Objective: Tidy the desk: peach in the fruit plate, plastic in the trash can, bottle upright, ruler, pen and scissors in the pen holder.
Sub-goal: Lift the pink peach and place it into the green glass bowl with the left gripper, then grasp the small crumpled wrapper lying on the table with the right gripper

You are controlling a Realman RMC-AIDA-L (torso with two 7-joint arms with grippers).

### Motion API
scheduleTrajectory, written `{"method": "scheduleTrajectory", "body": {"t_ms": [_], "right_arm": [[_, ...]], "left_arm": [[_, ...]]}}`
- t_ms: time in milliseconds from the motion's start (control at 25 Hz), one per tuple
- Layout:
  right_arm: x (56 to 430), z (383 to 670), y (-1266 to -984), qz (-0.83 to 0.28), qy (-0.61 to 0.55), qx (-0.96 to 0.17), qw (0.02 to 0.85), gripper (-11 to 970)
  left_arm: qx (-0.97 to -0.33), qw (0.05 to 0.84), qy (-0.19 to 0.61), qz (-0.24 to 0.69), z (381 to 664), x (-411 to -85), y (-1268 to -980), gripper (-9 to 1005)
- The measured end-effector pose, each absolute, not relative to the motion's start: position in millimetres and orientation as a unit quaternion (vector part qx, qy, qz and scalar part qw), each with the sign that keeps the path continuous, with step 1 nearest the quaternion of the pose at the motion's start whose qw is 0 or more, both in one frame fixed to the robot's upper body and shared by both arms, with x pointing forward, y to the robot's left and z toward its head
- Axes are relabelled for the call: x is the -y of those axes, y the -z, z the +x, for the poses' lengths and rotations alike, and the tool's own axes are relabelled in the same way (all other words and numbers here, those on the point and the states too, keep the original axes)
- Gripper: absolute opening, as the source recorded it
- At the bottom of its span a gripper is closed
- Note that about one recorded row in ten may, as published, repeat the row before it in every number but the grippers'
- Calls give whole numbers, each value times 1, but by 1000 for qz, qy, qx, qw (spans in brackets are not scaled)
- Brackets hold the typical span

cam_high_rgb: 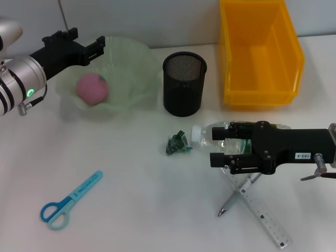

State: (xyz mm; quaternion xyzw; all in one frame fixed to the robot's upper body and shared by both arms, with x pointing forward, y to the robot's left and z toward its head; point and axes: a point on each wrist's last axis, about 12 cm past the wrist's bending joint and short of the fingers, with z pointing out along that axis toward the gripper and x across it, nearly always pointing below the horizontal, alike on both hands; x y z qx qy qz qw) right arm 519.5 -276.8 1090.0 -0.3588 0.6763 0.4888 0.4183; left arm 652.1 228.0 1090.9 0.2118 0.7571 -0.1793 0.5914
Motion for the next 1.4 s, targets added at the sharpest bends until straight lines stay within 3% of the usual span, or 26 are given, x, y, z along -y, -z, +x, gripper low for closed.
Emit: {"method": "scheduleTrajectory", "body": {"t_ms": [80, 280, 560, 800, 1040, 1280, 1360, 1400], "right_arm": [[277, 520, -1090, -359, -489, -676, 418, 721], [277, 520, -1090, -359, -487, -676, 420, 719], [279, 521, -1091, -353, -486, -676, 428, 717], [283, 519, -1091, -343, -484, -678, 434, 714], [287, 521, -1094, -344, -480, -679, 436, 712], [296, 533, -1111, -337, -476, -697, 416, 710], [298, 541, -1125, -337, -472, -704, 410, 709], [295, 550, -1147, -345, -465, -712, 398, 708]], "left_arm": [[-756, 592, 182, 212, 651, -228, -1091, 750], [-747, 596, 203, 212, 647, -229, -1092, 750], [-704, 588, 322, 233, 625, -244, -1116, 750], [-680, 541, 414, 271, 595, -271, -1130, 750], [-688, 500, 426, 309, 584, -276, -1127, 751], [-699, 435, 436, 363, 569, -279, -1119, 751], [-697, 428, 441, 370, 566, -279, -1119, 751], [-694, 421, 446, 377, 562, -280, -1118, 751]]}}
